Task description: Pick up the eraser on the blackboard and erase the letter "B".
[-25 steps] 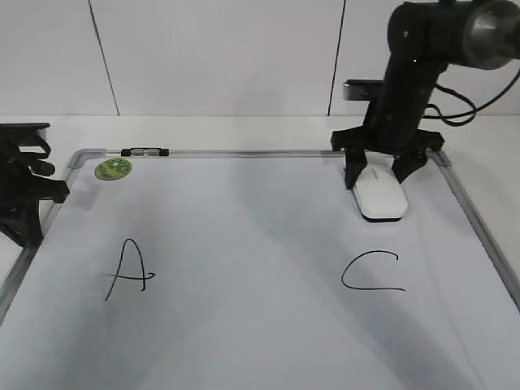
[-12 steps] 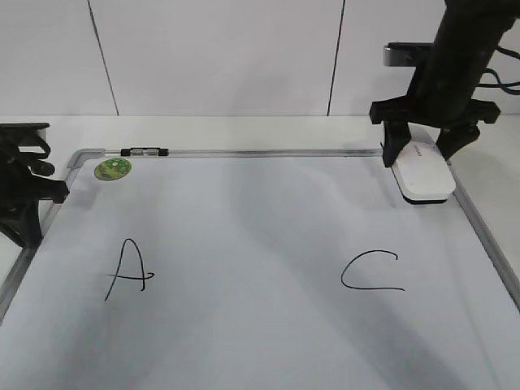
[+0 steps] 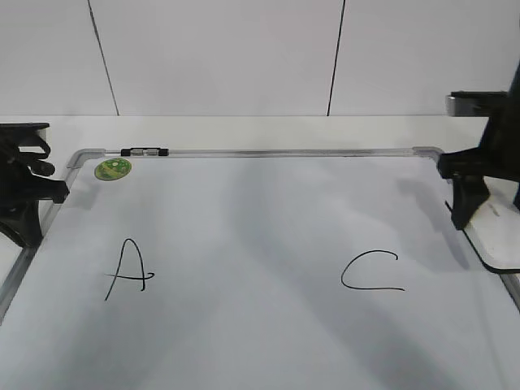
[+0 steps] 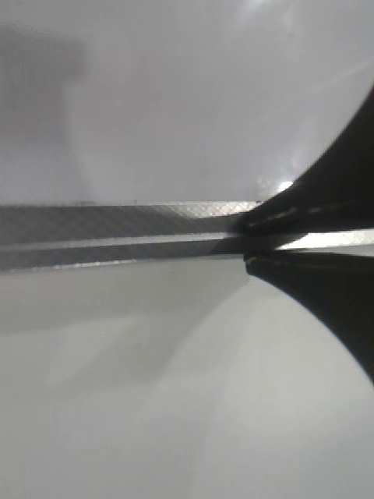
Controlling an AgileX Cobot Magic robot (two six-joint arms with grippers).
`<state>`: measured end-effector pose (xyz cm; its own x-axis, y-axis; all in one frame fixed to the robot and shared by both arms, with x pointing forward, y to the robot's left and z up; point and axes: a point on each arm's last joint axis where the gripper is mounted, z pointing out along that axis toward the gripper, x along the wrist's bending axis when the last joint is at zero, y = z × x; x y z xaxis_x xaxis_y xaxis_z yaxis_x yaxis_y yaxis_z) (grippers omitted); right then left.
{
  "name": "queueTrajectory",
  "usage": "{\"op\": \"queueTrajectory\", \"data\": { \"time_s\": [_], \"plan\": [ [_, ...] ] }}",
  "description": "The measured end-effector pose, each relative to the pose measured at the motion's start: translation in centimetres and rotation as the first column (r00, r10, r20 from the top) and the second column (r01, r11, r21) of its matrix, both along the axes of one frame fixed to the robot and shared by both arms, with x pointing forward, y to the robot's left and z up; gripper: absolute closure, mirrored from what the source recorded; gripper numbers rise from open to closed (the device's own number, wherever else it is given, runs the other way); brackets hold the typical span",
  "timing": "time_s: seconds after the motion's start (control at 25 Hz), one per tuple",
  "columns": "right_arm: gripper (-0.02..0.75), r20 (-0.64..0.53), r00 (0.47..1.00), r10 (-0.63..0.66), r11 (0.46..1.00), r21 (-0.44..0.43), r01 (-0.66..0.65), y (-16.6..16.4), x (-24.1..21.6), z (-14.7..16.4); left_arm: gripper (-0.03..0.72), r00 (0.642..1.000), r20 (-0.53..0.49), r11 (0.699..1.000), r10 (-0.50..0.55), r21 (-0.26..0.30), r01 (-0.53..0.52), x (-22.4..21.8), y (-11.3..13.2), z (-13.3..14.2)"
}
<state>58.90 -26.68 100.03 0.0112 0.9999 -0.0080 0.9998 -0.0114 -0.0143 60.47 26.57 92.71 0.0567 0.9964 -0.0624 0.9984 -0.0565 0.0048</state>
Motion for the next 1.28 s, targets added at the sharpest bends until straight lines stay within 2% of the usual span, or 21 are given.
{"op": "queueTrajectory", "data": {
  "time_s": [0.16,0.32,0.44,1.0,1.28],
  "plan": [
    [0.206,-0.045,0.999,-0.007,1.000,0.028,0.009,-2.5,-1.1,-0.9,0.668,1.000,0.002,1.000,0.001,-0.002,-0.001,0.0,0.0,0.0],
    [0.206,-0.022,1.000,0.005,0.991,0.137,-0.002,-2.7,-1.1,-1.2,0.668,1.000,0.001,1.000,0.006,-0.009,-0.006,0.0,-0.1,0.0],
    [0.206,0.002,1.000,0.005,0.986,0.165,-0.005,-2.5,-0.7,-1.5,0.668,1.000,0.001,1.000,0.010,-0.014,-0.010,0.0,-0.1,0.0],
    [0.206,0.066,0.998,0.001,0.989,0.148,-0.011,-2.7,0.2,-2.4,0.668,1.000,0.002,1.000,0.012,-0.017,-0.012,0.0,-0.2,0.0],
    [0.206,0.140,0.990,0.002,0.992,0.127,-0.020,-2.9,0.9,-2.4,0.668,1.000,0.004,1.000,0.013,-0.018,-0.012,0.0,-0.2,0.0]
  ]
}}
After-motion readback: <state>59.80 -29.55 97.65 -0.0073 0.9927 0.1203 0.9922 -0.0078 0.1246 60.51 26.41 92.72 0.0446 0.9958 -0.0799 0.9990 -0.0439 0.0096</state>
